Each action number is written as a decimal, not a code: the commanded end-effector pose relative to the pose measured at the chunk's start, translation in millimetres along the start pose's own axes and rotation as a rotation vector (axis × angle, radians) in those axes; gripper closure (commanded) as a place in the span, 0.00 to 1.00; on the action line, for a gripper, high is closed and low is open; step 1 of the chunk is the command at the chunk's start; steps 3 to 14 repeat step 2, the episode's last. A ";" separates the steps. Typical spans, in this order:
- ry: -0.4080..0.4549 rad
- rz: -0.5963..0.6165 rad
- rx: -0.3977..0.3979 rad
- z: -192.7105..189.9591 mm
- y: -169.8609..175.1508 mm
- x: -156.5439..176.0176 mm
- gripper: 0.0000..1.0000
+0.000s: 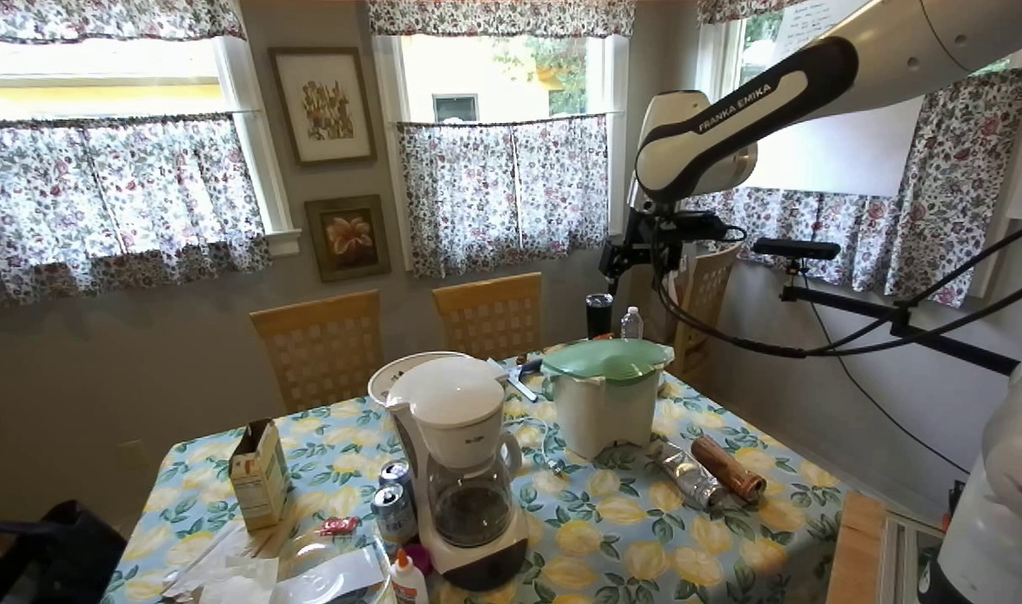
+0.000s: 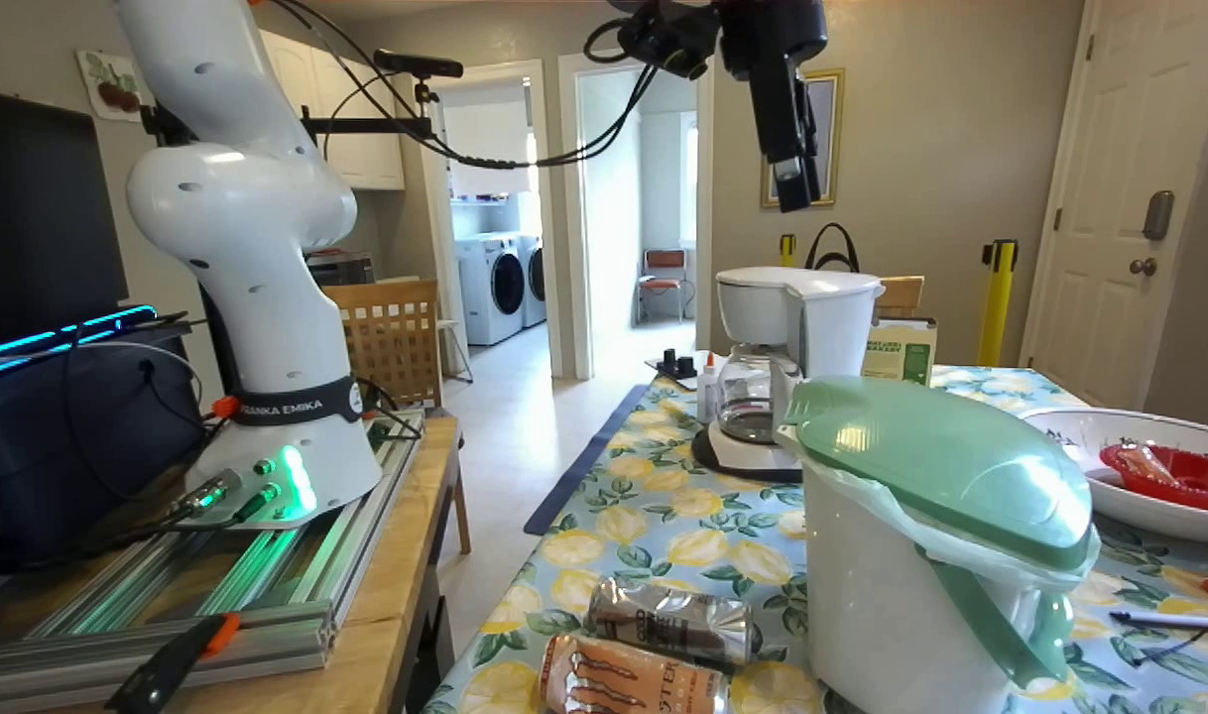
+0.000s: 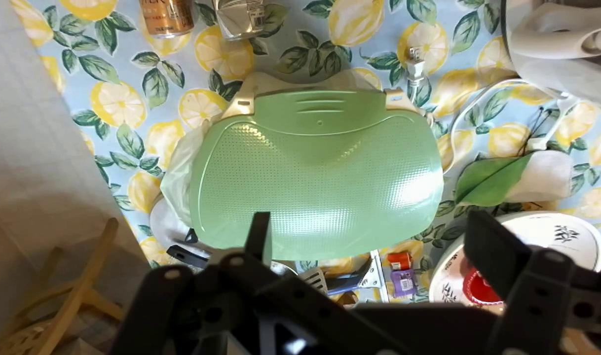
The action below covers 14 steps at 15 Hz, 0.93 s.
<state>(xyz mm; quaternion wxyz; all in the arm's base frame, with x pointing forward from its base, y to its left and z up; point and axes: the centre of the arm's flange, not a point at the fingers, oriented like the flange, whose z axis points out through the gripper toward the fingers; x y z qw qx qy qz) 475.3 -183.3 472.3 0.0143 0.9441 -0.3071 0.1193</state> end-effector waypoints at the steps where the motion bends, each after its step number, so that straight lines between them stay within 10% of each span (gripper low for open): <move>1: 0.000 0.000 0.000 0.0 0.0 0.0 0.00; 14: 0.000 0.000 0.000 0.0 0.0 0.0 0.00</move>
